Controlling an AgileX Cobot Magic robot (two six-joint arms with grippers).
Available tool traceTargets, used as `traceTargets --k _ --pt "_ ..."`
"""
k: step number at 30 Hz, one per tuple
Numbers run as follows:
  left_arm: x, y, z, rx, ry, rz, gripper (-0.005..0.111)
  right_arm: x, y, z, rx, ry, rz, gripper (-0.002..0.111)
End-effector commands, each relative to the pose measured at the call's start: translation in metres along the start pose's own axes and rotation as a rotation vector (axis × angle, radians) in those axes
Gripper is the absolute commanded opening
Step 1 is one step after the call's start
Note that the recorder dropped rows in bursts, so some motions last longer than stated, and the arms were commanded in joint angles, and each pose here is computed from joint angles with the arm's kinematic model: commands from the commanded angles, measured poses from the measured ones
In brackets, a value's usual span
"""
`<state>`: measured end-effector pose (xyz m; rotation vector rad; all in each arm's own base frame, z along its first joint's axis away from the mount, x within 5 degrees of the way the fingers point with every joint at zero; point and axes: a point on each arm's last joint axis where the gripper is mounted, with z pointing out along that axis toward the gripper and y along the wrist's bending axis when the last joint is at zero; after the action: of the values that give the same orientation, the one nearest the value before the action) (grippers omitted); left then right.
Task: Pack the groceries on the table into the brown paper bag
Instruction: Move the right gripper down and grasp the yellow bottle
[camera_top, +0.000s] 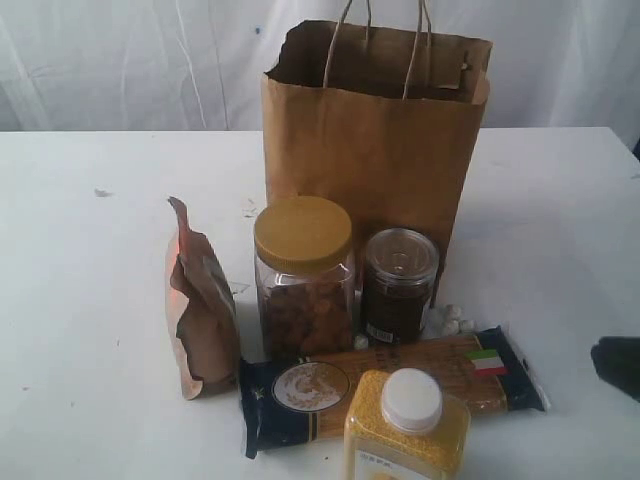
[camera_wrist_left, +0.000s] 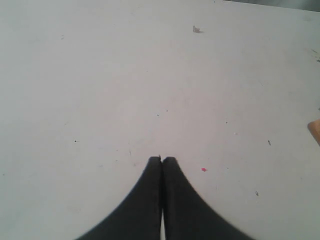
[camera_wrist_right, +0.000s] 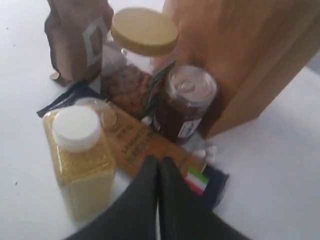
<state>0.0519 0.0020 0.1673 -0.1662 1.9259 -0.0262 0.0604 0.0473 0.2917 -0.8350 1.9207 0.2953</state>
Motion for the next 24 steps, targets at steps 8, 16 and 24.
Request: traceTargets --k 8,16,24 --pt "0.001 0.000 0.000 0.003 -0.003 0.002 0.000 -0.023 -0.013 0.059 -0.262 0.448 0.258 0.000" --pt "0.001 0.000 0.000 0.003 -0.003 0.002 0.000 -0.034 0.002 0.095 -0.435 0.420 0.070 0.007" --pt "0.001 0.000 0.000 0.003 -0.003 0.002 0.000 -0.039 0.000 0.100 -0.389 0.345 -0.010 0.076"
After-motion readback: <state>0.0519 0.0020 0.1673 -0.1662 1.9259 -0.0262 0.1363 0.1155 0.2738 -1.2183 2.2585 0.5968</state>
